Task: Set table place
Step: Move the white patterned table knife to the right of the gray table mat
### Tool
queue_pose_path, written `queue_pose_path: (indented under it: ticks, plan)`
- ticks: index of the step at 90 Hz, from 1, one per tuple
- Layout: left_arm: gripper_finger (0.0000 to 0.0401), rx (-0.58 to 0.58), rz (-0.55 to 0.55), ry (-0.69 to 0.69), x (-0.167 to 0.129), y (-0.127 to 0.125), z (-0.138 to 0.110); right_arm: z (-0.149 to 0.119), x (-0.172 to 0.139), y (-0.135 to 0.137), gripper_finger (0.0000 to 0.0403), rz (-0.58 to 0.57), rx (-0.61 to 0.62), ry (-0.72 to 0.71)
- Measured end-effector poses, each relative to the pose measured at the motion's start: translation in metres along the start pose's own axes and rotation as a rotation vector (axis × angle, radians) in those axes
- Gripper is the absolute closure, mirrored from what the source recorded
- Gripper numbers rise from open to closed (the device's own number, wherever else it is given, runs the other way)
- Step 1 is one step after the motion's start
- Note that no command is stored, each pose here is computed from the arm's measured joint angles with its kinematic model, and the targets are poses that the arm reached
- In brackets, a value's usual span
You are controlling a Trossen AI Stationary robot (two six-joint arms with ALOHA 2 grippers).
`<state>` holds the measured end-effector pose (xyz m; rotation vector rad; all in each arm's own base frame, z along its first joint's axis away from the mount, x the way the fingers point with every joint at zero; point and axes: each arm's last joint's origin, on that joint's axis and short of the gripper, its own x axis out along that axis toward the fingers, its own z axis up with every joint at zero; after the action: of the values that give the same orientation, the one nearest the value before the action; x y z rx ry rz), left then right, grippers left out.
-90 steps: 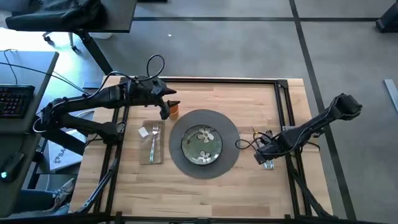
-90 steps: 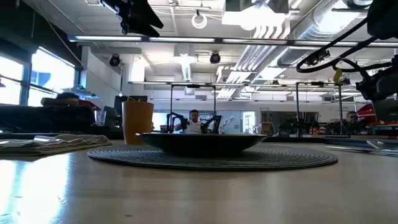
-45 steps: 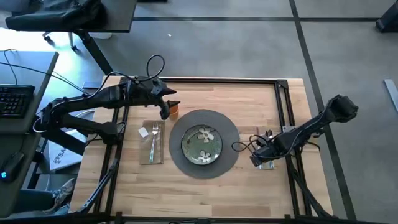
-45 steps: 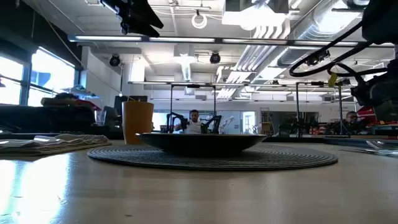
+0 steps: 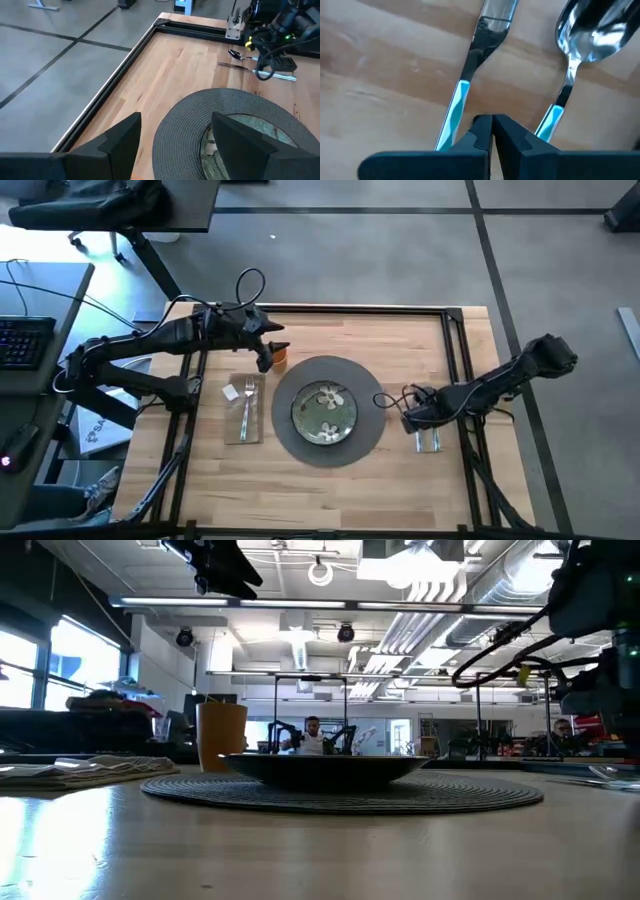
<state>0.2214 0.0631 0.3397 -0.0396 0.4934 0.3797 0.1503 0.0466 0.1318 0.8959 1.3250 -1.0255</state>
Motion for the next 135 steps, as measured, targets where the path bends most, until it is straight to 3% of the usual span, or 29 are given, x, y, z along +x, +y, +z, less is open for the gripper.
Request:
queue_pose_path:
  ticks: [70,109,135]
  plan:
    - [0.0178,0.000,0.000,0.000,0.000,0.000,0.000,0.014,0.001,0.011,0.0403,0.118,0.053,-0.086]
    - [0.0178,0.001,0.000,0.001,0.000,0.000,0.000,0.023,-0.001,0.021,0.0403,0.226,0.141,-0.131]
    - [0.0178,0.000,-0.010,0.002,0.000,0.000,0.000,0.026,0.000,0.013,0.0403,0.140,0.056,-0.086]
